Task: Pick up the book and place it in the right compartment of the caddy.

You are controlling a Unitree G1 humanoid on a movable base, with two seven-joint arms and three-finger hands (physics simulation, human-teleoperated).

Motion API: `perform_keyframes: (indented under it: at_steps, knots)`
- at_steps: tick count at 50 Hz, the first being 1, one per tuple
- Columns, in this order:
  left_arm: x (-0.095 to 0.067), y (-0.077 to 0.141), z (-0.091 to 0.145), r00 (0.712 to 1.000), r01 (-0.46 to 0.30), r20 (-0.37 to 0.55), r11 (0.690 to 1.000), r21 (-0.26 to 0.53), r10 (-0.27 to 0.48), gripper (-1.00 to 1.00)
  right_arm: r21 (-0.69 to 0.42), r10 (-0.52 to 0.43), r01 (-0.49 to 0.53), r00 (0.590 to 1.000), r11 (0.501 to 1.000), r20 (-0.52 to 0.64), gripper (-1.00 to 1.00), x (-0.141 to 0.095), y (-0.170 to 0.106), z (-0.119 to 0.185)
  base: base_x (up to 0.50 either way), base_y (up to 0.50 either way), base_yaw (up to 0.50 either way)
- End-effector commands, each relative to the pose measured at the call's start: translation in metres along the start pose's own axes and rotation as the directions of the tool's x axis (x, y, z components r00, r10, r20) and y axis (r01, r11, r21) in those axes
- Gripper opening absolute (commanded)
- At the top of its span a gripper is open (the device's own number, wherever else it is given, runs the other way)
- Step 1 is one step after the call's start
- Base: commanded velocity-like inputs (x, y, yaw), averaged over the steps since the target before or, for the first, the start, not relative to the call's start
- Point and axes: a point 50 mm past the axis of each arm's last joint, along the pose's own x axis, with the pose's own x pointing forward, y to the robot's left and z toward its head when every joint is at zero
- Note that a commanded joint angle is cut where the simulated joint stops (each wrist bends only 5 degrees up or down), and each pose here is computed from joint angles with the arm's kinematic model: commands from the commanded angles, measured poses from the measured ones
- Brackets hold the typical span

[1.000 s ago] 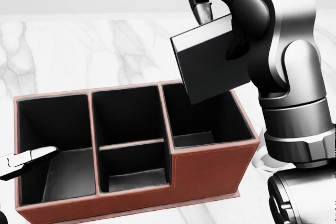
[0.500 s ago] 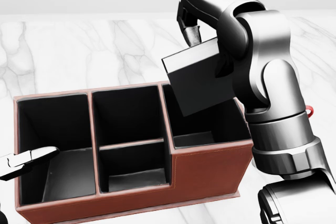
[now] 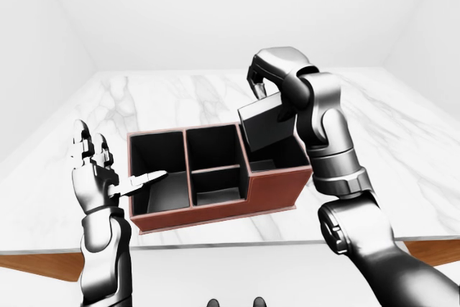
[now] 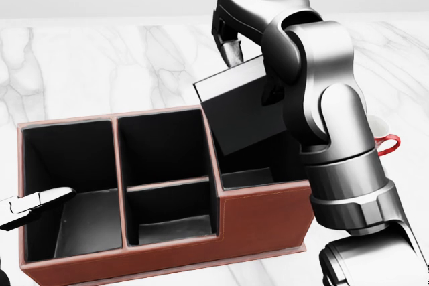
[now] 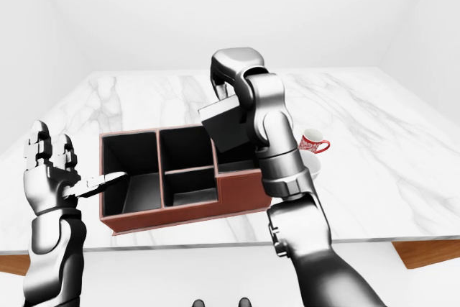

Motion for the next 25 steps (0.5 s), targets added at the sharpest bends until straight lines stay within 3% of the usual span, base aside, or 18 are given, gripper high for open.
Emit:
perform_keyframes:
  at_steps: [1, 25]
  knots:
    - [0.0, 0.0, -0.001, 1.0, -0.001, 0.0, 1.0, -0.001, 0.001, 1.0, -0.001, -0.002, 0.002, 1.0, 1.0, -0.005, -1.0, 0.0, 0.001, 0.001, 0.0, 0.0, 0.0]
    - [-0.001, 0.0, -0.002, 1.0, 0.001, -0.001, 1.0, 0.002, -0.001, 1.0, 0.013, 0.058, -0.058, 0.997, 0.998, -0.049, -1.0, -0.002, 0.022, -0.016, 0.0, 0.0, 0.0]
